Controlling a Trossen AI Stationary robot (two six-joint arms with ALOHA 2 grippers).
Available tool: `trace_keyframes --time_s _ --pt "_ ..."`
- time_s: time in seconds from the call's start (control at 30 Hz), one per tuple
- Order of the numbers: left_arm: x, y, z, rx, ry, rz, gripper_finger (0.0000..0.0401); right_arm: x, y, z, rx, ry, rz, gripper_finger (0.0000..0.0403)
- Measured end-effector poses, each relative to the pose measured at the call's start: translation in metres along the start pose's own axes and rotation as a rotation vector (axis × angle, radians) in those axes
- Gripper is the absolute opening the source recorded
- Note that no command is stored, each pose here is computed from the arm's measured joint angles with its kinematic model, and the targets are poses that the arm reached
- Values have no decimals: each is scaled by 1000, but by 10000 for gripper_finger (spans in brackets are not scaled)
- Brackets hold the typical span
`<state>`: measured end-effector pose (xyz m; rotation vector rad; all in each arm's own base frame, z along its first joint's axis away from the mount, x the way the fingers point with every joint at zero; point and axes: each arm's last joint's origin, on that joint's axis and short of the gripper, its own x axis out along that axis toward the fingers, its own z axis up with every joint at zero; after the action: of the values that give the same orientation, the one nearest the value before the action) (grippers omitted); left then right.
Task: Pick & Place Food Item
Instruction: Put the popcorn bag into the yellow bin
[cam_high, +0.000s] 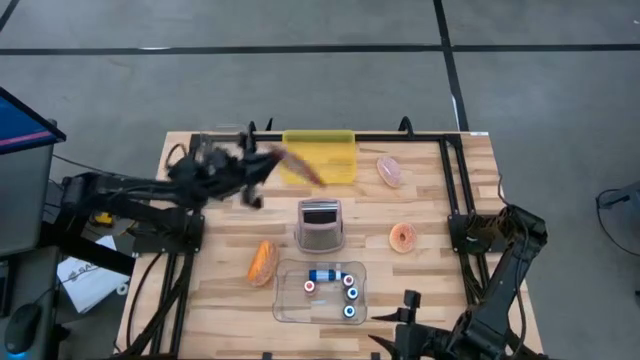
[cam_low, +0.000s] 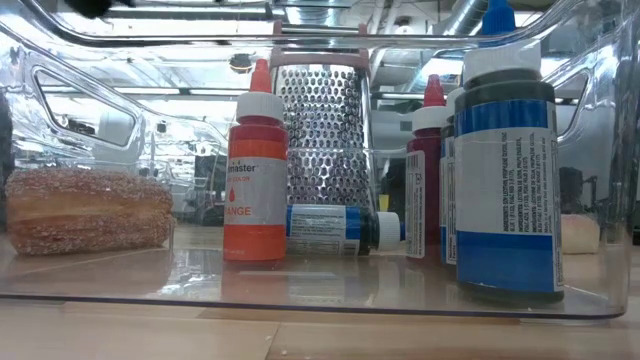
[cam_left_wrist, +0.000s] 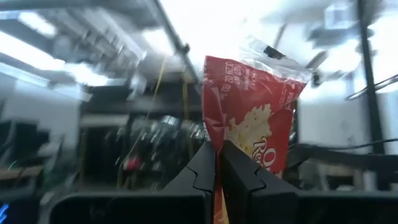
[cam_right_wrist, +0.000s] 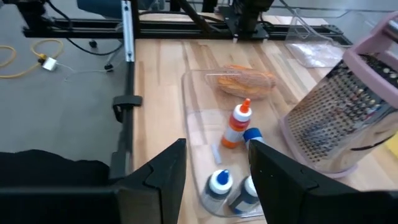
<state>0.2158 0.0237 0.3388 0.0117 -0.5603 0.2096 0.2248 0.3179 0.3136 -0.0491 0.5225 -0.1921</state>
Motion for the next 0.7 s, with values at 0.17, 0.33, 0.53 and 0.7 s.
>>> trace_keyframes --time_s 0.17,0.33,0.53,0.7 --pt "48 40 -17 20 200 89 1 1 -2 -1 -18 9 -11 164" --pt "75 84 -13 23 285 199 1 -3 -1 -4 -33 14 -5 164" --pt "74 134 -25 -20 502 229 1 -7 1 -7 -53 19 1 164" --pt "58 160 -35 0 673 239 1 -8 0 -7 -60 22 -2 164"
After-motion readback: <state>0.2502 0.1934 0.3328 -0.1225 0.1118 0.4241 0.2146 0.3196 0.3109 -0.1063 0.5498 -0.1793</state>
